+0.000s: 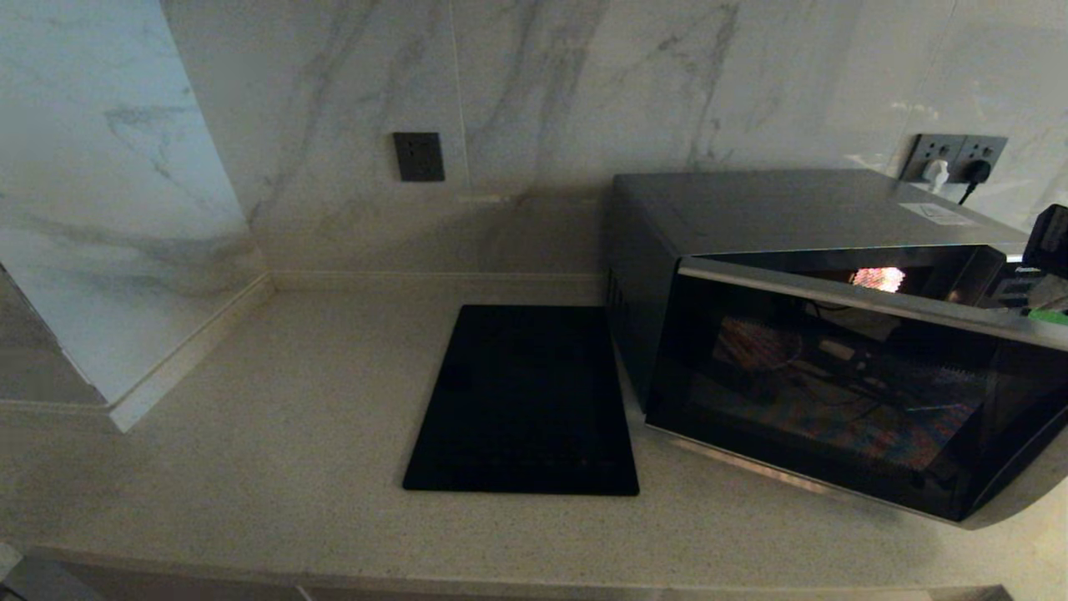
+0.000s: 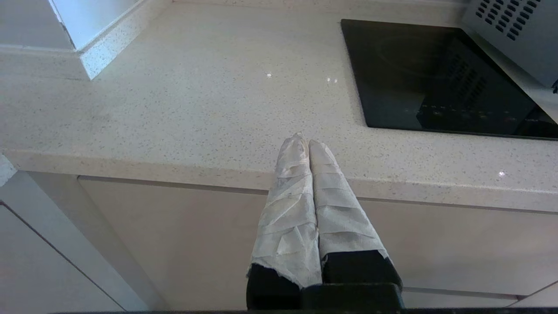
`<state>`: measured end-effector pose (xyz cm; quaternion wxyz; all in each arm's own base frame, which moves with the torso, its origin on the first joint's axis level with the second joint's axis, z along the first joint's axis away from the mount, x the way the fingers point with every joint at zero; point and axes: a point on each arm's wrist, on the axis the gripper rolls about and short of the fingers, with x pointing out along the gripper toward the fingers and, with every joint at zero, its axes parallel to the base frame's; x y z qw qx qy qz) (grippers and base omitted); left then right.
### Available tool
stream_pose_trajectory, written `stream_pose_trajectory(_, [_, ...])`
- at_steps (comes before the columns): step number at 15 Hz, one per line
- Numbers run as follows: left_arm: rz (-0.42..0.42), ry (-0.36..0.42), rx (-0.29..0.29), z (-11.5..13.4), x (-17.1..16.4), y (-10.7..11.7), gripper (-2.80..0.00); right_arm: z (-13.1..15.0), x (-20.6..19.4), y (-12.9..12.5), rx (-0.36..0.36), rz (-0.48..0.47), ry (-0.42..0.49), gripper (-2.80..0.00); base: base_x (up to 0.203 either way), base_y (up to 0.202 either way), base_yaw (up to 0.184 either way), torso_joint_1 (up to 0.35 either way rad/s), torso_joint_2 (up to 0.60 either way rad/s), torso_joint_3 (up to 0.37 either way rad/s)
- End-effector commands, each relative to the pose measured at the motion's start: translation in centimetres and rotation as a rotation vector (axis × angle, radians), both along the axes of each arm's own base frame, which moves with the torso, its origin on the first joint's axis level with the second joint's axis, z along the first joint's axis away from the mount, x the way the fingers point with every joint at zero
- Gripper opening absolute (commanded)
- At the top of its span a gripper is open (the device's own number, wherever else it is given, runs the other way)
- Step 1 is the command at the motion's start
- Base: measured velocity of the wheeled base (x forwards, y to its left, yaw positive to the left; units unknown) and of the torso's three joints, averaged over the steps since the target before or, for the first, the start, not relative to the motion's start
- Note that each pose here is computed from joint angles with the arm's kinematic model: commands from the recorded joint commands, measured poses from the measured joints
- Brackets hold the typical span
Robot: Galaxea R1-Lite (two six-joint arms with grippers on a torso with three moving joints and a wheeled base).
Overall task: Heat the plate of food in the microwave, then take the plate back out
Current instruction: Open the microwave oven
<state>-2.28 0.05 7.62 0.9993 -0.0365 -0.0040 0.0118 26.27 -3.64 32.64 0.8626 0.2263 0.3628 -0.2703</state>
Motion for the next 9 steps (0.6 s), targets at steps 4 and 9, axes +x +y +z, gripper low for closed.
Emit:
stream_pose_trajectory(4, [0.001,0.001,-0.001,0.01,0.01,0.00,-2.80,-0.81,1.10,-0.75,0.002,-0.023,0.031,-2.80,0.000,0.000,0.000,0.000,0.00,0.000])
stream_pose_trajectory(9, [0.001,0.000,-0.001,0.01,0.00,0.00,-2.80,-1.29,0.17,-0.68,0.005,-0.018,0.064,-2.80,0.000,0.000,0.000,0.000,0.00,0.000])
